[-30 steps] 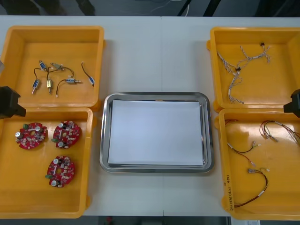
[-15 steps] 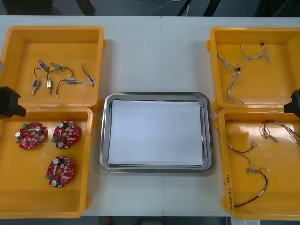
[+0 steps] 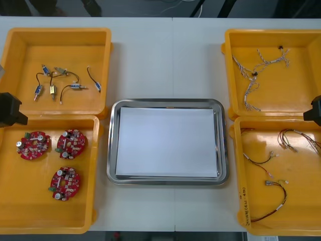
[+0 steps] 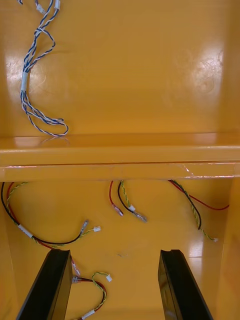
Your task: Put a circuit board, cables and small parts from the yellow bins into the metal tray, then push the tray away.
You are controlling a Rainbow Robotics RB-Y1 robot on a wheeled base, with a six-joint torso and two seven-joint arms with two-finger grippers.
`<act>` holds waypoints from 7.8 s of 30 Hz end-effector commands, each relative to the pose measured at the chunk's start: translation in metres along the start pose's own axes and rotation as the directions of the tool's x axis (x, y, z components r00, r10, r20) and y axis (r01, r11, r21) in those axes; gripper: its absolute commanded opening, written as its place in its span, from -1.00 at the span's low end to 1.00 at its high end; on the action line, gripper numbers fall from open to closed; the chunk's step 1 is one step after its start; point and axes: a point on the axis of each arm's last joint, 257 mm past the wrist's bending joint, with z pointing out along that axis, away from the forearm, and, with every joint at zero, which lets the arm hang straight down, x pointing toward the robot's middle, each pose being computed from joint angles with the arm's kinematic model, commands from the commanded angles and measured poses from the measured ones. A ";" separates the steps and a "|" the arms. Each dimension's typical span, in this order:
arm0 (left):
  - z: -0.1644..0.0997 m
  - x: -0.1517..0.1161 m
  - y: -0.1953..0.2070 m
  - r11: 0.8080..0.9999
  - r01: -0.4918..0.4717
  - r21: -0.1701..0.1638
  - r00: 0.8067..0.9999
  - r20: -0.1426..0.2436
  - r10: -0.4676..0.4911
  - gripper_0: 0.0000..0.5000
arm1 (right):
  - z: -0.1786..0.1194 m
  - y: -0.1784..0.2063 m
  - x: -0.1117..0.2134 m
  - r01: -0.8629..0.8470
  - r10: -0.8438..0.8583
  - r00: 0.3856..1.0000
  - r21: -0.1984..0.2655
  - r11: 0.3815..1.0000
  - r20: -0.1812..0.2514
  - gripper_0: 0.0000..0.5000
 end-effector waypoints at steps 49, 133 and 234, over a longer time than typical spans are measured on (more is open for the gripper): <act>-0.015 -0.006 0.019 0.996 -0.070 -0.059 0.997 0.031 0.071 1.00 | -0.009 -0.018 -0.002 0.008 -0.009 1.000 0.037 0.999 0.010 1.00; 0.017 0.052 0.010 0.884 0.467 0.036 0.882 0.058 -0.468 1.00 | 0.031 0.032 0.111 -0.100 0.088 0.986 -0.079 0.992 -0.144 1.00; 0.163 0.183 -0.009 0.548 0.836 0.026 0.547 -0.106 -0.830 1.00 | 0.115 0.034 0.168 -0.127 0.129 0.990 0.040 0.991 -0.048 -1.00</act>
